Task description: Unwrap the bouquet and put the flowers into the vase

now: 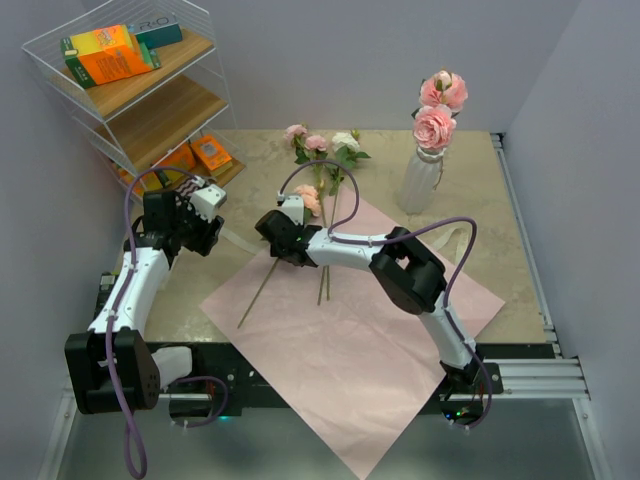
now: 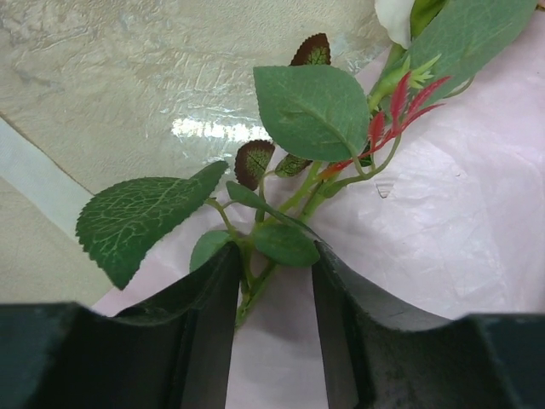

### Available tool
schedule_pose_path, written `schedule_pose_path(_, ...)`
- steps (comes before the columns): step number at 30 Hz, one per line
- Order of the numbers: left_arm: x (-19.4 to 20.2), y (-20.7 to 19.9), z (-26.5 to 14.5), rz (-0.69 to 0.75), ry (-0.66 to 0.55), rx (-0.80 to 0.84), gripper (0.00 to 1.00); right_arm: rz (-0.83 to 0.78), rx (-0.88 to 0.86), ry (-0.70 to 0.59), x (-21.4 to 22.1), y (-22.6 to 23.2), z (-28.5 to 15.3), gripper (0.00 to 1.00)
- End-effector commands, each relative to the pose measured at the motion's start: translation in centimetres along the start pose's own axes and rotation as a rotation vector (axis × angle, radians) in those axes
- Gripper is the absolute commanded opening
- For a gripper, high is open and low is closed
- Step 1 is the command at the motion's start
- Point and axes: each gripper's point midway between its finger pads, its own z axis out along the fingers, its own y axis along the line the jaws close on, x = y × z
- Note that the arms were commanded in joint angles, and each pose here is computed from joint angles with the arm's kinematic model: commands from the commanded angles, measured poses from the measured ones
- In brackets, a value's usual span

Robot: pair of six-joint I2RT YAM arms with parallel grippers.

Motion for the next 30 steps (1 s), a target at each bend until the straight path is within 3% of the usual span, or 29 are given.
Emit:
schedule_pose_path(1,-1.7,1.2,-0.9,0.028,-0.044,-0.038,0.6,0.018,0.003,0.012,0.7,0.3,0.3,0.38)
schedule_pose_path(10,-1.7,1.1,-1.0,0.027,-0.044,-0.036,0.6,0.037,-0.001,-0.009,0.4,0.4,0.5,0.1)
schedule_pose_path(15,-1.9,1.2,-1.1,0.026,-0.048,-0.036,0.6,0.058,-0.019,-0.085,-2.7,0.6,-1.7,0.0)
schedule_pose_path(24,-2.2,1.0,-0.7,0.006,-0.048,-0.013,0.6,0.054,-0.22,-0.398,-15.5,2.2,-13.5,0.0)
schedule_pose_path(30,-2.2,1.2,-0.5,0.001,-0.045,-0.015,0.6,-0.096,-0.405,-0.664,-22.7,2.9,-23.5,0.0)
